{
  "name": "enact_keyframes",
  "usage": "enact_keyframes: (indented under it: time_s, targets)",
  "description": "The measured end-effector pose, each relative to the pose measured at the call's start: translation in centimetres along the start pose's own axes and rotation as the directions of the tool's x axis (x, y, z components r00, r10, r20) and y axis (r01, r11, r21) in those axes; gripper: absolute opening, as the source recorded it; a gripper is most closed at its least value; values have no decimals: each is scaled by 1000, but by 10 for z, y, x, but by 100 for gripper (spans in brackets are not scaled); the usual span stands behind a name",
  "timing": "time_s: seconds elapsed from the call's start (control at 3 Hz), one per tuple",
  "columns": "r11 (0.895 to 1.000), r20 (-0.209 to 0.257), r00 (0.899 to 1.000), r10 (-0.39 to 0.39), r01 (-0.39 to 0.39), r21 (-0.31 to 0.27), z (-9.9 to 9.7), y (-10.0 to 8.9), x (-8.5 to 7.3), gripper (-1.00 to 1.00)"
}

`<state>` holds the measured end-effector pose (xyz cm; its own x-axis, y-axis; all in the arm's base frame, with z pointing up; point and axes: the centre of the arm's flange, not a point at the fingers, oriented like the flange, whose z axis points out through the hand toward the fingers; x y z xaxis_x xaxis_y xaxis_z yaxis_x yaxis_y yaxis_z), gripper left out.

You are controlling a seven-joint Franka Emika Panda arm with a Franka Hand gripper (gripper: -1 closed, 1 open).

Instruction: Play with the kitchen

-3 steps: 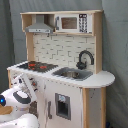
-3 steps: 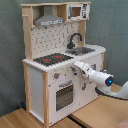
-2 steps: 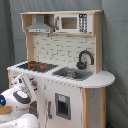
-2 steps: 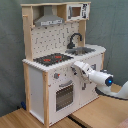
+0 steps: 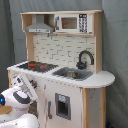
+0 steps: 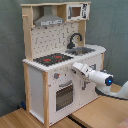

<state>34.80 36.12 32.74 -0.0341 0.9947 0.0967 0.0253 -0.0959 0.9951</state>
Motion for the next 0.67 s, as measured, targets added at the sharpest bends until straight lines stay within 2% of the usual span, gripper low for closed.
enact_keyframes:
  time_s: [0.33,0.67]
  targets:
    - [995,4,995,-103,103,3,0,-1,0,-100]
    - [977,10,977,-215,215,7,0,-1,0,-100]
